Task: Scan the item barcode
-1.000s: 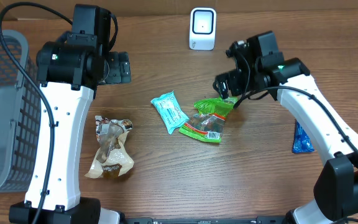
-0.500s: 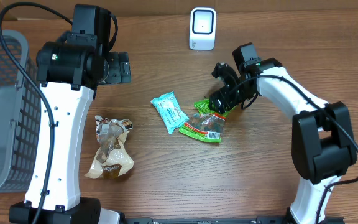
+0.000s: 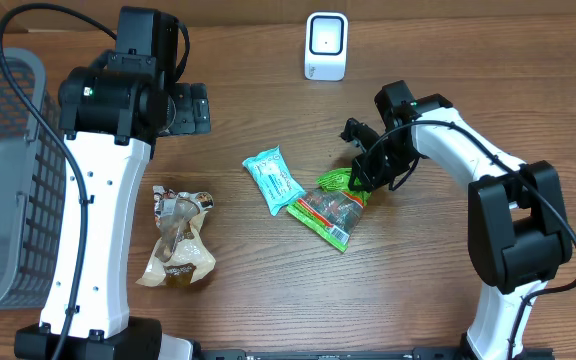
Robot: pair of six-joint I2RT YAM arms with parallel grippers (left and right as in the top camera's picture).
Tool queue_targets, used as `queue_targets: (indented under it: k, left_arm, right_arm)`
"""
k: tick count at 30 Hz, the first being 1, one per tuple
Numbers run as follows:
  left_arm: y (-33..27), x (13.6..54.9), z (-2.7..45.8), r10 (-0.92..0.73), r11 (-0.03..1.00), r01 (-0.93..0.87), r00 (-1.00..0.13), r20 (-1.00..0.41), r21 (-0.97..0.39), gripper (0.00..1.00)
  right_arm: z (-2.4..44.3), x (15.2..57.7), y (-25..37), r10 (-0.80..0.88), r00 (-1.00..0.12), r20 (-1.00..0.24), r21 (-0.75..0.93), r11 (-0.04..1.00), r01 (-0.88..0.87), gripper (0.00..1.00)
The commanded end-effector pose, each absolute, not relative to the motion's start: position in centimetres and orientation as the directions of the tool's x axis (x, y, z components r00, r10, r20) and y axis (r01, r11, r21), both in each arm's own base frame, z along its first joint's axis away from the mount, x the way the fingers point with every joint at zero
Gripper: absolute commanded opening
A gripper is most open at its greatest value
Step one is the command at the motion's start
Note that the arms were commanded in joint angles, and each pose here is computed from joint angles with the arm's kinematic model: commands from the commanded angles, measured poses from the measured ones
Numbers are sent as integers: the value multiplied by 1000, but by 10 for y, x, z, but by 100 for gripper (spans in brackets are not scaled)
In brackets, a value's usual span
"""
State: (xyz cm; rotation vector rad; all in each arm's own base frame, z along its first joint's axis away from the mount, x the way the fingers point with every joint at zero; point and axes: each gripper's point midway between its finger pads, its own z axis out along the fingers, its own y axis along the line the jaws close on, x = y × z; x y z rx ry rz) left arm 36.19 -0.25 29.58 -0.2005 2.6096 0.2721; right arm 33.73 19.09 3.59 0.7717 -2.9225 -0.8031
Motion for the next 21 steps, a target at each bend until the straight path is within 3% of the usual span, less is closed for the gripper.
queue_targets:
  k: [1,8,14,16,18,20,21]
  left_arm:
    - [1,360,309,-81,968,-195,-843,-531,161,100]
    - [1,360,309,-81,968,-195,-843,-531,161,100]
    - [1,360,309,-81,968,-195,-843,-531,161,100]
    - [1,360,309,-81,968,-194,-844,-531,162,100]
    - [1,360,309,-81,968,-195,-843,-531,161,100]
    - [1,360,309,-81,968,-195,-843,-531,161,100]
    - [1,360,309,-81,968,-194,-844,-531,162,100]
  right_arm:
    - [35,350,176,-234,-972,-9,506,838,-207,4]
    - [36,370,118,204,-964,170,481,837,262,4]
    - [42,359,102,204,-952,229,514,805,296,6]
    - [42,360,102,164,-966,198,525,815,246,32]
    - [41,369,103,131,-982,136,541,821,184,72]
    - [41,381,103,94,-994,56,555,825,109,90]
    - [41,387,103,80,-997,22,558,826,79,94]
